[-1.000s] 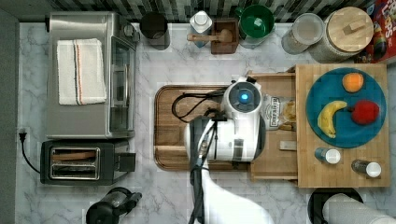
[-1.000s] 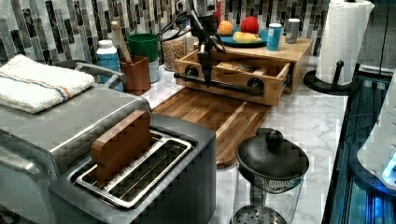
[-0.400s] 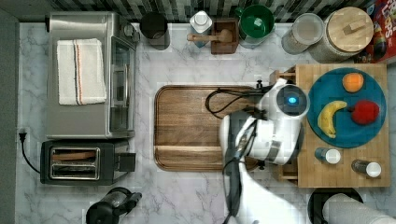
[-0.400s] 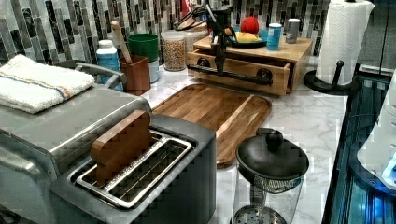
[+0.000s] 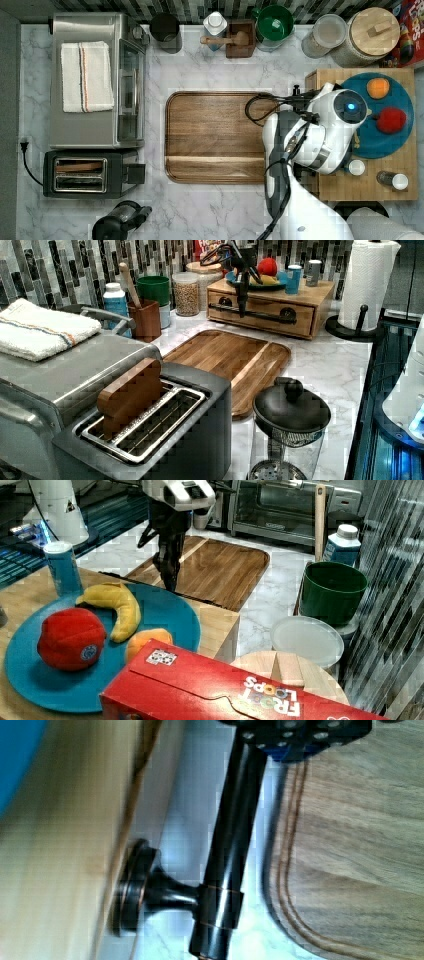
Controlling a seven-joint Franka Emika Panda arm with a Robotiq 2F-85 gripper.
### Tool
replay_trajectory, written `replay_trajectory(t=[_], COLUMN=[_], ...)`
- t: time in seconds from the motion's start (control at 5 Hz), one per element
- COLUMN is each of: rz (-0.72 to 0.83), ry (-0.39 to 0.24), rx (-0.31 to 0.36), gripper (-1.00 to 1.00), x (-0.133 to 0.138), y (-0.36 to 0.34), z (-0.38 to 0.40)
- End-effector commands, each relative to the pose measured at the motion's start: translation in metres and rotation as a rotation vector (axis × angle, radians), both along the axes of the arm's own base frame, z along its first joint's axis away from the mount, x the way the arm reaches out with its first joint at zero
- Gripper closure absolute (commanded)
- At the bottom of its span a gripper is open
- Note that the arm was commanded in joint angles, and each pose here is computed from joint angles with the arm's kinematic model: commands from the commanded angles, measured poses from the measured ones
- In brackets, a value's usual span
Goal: Close the drawer.
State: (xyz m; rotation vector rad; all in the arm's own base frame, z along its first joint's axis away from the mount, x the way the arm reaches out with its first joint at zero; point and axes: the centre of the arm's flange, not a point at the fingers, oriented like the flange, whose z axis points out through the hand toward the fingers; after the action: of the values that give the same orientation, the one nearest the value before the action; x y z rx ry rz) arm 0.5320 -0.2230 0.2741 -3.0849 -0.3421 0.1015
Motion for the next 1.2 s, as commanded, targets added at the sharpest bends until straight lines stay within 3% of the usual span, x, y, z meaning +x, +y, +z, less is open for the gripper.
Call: replay_trajectory(t=[0.2, 1.2], rz=[-0.125, -0.178], ry=[0.001, 0.002], rx=[-0.149, -0.174], gripper=[1.00, 1.00], x=[-0.030, -0.030], y=[-0.149, -0.130], z=[0.030, 0.034])
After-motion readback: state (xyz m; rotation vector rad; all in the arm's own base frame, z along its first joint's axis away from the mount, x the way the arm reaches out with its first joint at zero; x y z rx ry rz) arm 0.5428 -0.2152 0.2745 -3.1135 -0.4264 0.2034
